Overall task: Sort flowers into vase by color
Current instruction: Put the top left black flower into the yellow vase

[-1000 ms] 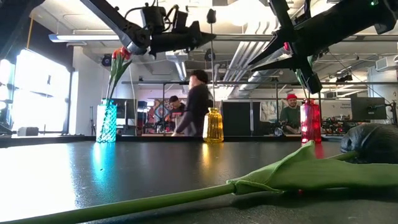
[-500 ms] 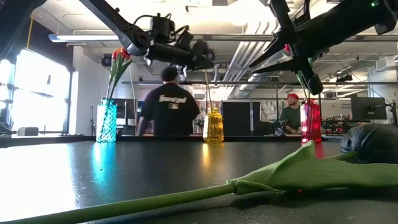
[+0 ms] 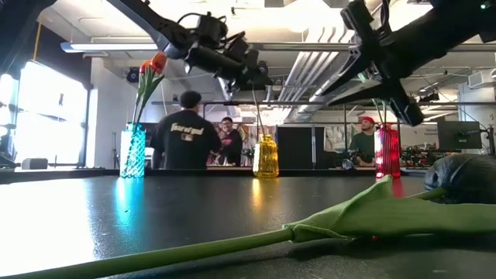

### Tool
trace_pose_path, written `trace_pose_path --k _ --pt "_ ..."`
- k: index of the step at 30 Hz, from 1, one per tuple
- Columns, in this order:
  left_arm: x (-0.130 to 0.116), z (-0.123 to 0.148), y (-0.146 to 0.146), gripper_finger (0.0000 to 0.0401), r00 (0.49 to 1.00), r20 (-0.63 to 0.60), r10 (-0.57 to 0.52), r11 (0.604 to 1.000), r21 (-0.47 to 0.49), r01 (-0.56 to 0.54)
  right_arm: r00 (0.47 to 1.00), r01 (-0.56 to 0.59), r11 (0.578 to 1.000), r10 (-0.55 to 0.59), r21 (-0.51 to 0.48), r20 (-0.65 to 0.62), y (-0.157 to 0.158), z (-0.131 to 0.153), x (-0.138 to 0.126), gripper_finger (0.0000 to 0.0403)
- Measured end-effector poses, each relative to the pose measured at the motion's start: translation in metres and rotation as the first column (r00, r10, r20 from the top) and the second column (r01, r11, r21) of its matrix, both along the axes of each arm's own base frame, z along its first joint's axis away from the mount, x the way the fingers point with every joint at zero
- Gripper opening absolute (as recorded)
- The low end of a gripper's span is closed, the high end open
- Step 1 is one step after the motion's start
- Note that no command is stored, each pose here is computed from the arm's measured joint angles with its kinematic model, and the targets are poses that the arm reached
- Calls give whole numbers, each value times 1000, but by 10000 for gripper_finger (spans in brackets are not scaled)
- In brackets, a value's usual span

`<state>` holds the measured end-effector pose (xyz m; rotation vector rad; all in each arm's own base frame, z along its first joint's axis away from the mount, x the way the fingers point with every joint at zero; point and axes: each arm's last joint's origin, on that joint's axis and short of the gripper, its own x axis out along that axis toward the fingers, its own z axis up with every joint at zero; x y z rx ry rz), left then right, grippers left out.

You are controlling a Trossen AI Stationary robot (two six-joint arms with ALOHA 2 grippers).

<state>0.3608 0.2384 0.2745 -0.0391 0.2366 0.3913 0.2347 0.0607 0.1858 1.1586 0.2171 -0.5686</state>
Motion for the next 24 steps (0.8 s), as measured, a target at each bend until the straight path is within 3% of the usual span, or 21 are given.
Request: trace_pose_path --k 11,24 --pt "15 30 -15 196 999 -29 -14 996 84 17 997 -27 999 28 19 -75 11 -7 -8 64" --pt "17 55 -16 196 999 -52 -9 993 117 15 991 -70 997 73 31 -111 12 -10 -10 64"
